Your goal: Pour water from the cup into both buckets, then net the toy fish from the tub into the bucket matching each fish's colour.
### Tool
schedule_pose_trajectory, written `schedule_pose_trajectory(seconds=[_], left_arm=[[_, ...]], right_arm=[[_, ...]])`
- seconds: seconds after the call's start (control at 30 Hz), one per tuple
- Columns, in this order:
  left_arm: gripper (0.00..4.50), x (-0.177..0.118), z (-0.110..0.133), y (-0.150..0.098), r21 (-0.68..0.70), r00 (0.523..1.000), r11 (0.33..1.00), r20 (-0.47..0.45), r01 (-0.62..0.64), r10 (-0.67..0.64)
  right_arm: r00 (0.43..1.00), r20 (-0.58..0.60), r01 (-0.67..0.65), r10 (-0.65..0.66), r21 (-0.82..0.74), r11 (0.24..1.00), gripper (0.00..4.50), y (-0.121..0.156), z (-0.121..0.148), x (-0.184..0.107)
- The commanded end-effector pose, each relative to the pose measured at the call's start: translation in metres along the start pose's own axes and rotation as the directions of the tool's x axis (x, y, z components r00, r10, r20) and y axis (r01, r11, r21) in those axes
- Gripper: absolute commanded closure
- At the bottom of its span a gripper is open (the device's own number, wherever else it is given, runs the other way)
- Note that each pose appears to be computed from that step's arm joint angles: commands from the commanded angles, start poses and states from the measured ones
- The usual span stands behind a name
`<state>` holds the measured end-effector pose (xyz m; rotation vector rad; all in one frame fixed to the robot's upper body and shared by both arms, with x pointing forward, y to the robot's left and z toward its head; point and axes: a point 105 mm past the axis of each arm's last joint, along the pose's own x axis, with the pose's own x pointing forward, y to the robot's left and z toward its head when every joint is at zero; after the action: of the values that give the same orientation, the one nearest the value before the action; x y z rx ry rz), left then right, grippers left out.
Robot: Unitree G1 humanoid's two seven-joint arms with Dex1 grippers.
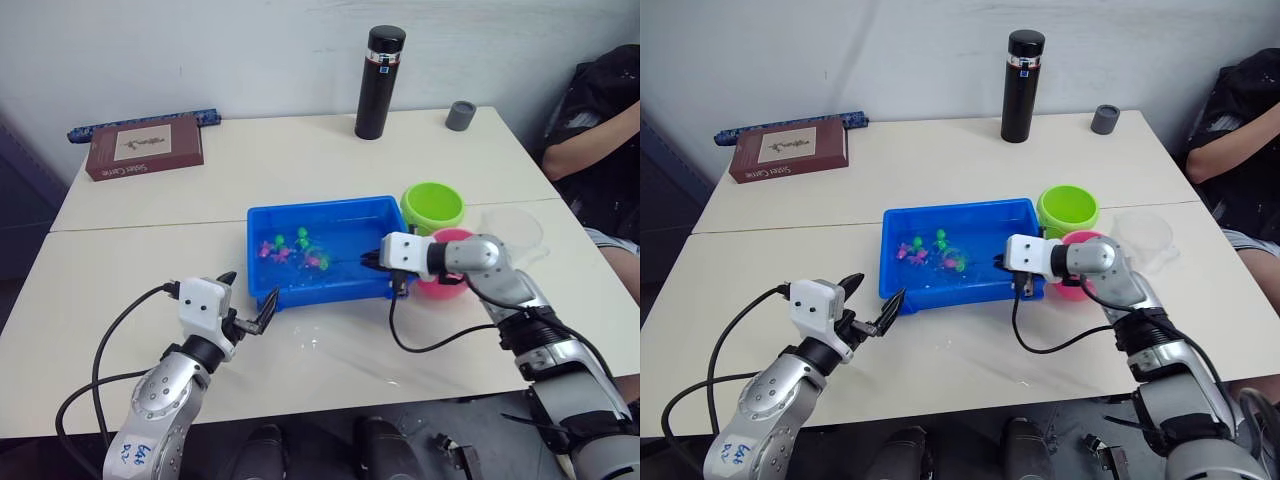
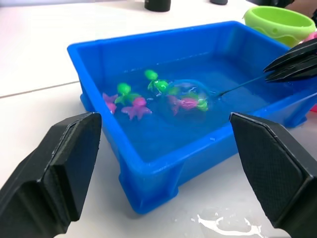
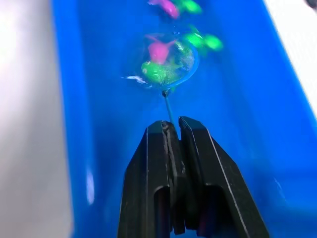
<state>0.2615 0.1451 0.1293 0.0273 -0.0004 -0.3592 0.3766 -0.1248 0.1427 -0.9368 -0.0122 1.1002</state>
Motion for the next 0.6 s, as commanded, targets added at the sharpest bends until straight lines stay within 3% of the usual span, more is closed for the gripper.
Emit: schedule_pose_trajectory(seconds=[0.03, 0.33, 0.43, 0.6], left_arm=[[0.05, 0.003, 0.005, 0.000, 0.011, 1.000, 1.000, 0.021, 0.015, -0.016], [0.05, 0.012, 0.006, -0.005, 0.003, 0.998, 0.998, 0.030, 0.063, -0.063], [0.05, 0.014, 0.005, -0.007, 0.003, 0.997, 0.997, 0.031, 0.077, -0.077], [0.05, 0.017, 0.005, -0.011, -0.001, 0.994, 0.994, 0.032, 0.107, -0.107]], right_arm=[[0.998, 0.032, 0.058, -0.058, -0.019, 0.998, 4.50, -0.018, 0.012, -0.020], [0.990, 0.099, 0.093, -0.098, 0.053, 0.994, 4.50, -0.016, 0.046, -0.035], [0.990, 0.091, 0.095, -0.105, 0.107, 0.990, 4.50, -0.011, 0.047, -0.038], [0.990, 0.013, 0.132, -0.143, 0.324, 0.937, 4.50, -0.006, 0.031, -0.045]])
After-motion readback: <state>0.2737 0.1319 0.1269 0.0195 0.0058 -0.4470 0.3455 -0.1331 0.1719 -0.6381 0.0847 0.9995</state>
